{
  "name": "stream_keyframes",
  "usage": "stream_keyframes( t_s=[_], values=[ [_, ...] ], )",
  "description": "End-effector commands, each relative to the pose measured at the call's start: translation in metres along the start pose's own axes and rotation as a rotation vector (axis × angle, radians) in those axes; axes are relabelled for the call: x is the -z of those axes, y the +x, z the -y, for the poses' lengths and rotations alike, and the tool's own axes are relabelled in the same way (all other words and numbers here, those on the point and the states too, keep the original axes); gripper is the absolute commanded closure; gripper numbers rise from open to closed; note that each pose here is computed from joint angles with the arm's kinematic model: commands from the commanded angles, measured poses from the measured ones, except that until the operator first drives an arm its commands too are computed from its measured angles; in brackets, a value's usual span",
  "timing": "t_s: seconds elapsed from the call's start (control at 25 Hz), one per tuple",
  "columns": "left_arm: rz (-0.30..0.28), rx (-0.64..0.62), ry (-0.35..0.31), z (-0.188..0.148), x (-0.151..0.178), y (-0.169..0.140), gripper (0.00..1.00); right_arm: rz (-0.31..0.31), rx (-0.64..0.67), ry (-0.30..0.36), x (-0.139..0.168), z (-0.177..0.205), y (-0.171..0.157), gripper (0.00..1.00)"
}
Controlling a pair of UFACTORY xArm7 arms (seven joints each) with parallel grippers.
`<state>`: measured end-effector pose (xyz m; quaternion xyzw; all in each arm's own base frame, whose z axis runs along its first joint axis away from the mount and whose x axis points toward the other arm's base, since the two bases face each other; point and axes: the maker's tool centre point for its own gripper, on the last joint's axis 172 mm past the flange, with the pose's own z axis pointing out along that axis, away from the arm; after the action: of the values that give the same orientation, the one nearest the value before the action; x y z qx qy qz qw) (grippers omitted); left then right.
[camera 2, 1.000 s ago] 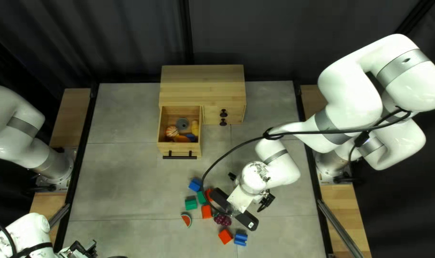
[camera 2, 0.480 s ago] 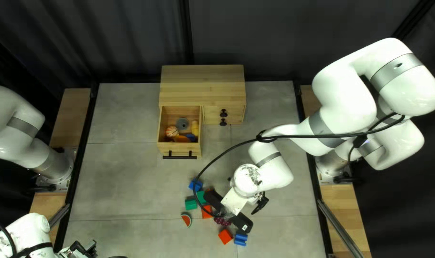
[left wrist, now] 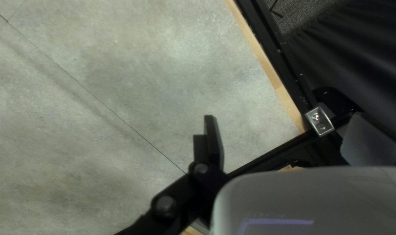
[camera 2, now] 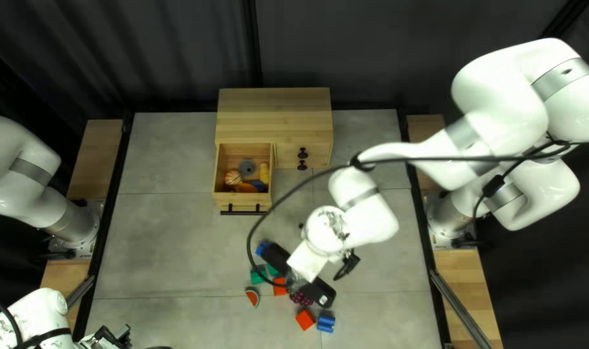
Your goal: Open drawers and place objects into drawer and close
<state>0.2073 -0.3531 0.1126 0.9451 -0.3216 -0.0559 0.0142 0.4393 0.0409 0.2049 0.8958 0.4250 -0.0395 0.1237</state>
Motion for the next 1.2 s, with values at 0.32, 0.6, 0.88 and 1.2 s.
stream_keyframes(
  t_s=[0.32,0.6,0.88,1.2],
  values=[
    [0.0,0.0,0.0,0.0,0.0,0.0,0.0,-0.005,0.001,-0.137,-0.027,-0.163,-0.022,1.0],
    [0.0,0.0,0.0,0.0,0.0,0.0,0.0,-0.007,-0.02,-0.136,-0.056,-0.196,-0.019,0.0],
    [0.0,0.0,0.0,0.0,0.0,0.0,0.0,0.023,-0.071,-0.051,-0.015,-0.146,-0.004,0.0],
    [0.0,0.0,0.0,0.0,0.0,0.0,0.0,0.047,-0.172,0.138,0.013,0.02,0.035,0.0]
  ],
)
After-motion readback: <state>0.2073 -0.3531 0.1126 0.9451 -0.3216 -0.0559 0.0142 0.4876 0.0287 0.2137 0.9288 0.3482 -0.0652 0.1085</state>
